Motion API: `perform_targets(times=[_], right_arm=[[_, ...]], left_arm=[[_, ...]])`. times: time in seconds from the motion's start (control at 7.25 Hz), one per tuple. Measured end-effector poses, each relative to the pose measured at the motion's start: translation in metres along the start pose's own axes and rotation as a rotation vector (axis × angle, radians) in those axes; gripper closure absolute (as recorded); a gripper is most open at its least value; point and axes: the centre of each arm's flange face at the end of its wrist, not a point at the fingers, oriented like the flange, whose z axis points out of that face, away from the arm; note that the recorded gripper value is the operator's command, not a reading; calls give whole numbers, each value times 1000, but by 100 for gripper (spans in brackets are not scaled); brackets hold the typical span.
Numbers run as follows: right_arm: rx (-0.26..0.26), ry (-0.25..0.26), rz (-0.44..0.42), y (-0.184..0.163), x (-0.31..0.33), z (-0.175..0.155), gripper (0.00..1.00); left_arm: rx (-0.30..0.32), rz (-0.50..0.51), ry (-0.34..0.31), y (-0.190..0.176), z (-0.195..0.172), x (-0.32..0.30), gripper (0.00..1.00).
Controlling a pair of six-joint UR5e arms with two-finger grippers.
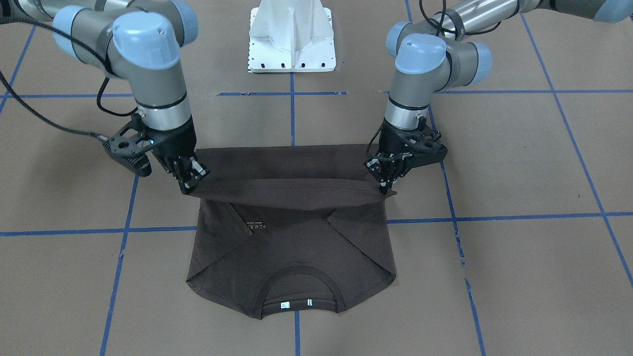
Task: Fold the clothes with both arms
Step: 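Lift the hem with both grippers and fold it toward the collar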
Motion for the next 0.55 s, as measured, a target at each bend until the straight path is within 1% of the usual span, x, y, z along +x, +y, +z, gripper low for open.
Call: perform_targets(times=[0.14, 0.28, 0.41, 0.55], right_arm=[[12, 11, 5, -33, -23, 26, 100], [17, 8, 5, -57, -38, 50, 100], [18, -6, 1, -69, -45, 71, 100], [16, -14, -6, -73, -46, 89, 100]], left_arm=[[29, 10, -6, -26, 16, 12, 100], [56, 27, -9, -45, 32, 16, 86], [82, 38, -2, -56, 49, 18, 61], [98, 52, -1, -63, 65, 23, 53]])
